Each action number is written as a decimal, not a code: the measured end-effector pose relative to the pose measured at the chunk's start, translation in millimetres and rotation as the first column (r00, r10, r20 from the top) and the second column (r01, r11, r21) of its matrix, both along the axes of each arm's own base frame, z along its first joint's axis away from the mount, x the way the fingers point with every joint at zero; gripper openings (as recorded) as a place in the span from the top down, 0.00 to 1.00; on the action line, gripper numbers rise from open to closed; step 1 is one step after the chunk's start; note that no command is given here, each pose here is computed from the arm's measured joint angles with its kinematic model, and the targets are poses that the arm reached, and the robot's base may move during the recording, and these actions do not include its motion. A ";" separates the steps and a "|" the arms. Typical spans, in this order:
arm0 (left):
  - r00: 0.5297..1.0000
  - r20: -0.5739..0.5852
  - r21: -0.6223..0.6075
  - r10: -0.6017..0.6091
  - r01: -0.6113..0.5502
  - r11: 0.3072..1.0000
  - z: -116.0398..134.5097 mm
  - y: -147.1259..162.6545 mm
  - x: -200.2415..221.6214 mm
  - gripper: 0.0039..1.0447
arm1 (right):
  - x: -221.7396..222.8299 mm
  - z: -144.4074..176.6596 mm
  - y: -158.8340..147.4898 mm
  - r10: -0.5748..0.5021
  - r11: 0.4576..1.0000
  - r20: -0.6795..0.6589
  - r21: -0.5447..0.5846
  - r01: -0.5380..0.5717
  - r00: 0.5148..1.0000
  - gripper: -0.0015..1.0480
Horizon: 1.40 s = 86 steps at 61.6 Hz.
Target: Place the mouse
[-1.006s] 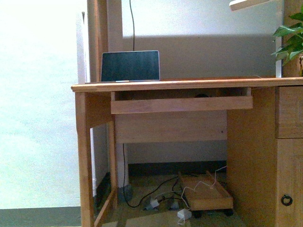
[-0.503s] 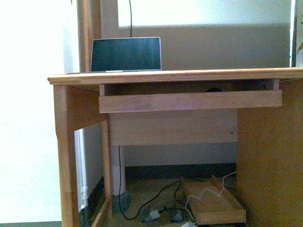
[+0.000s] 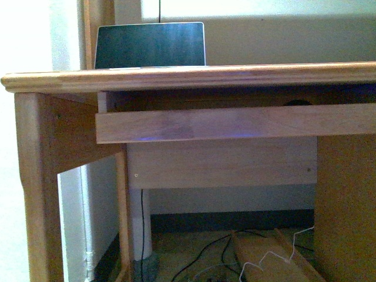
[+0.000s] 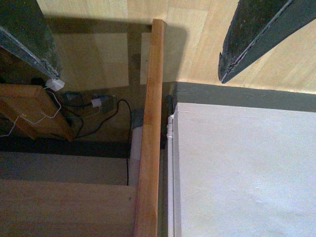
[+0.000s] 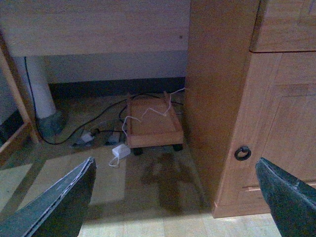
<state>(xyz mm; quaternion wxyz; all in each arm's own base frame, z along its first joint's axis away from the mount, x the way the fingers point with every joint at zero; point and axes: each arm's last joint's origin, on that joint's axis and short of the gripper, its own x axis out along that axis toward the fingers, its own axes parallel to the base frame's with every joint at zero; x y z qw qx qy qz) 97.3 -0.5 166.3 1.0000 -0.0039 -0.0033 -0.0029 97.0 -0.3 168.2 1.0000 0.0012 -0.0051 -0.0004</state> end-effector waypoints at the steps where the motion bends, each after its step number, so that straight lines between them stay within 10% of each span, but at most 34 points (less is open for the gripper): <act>1: 1.000 0.000 0.000 0.000 0.000 1.000 0.0 0.0 0.0 0.07 | 0.0 0.0 0.0 0.000 1.000 0.000 0.000 0.000 1.000 0.07; 61: 1.000 0.000 0.000 0.000 0.000 1.000 0.0 0.0 0.0 0.07 | 0.0 0.0 0.0 0.000 1.000 0.000 0.000 0.000 1.000 0.07; 73: 0.955 -0.248 -0.142 -0.165 0.133 0.981 -6.3 -5.8 9.0 0.07 | 0.0 0.0 0.0 0.000 1.000 0.000 0.000 0.000 1.000 0.07; 86: 0.962 -0.208 0.072 -0.178 0.196 0.978 1.5 4.8 52.6 0.07 | 0.0 0.0 0.0 0.000 1.000 0.000 0.000 0.000 1.000 0.07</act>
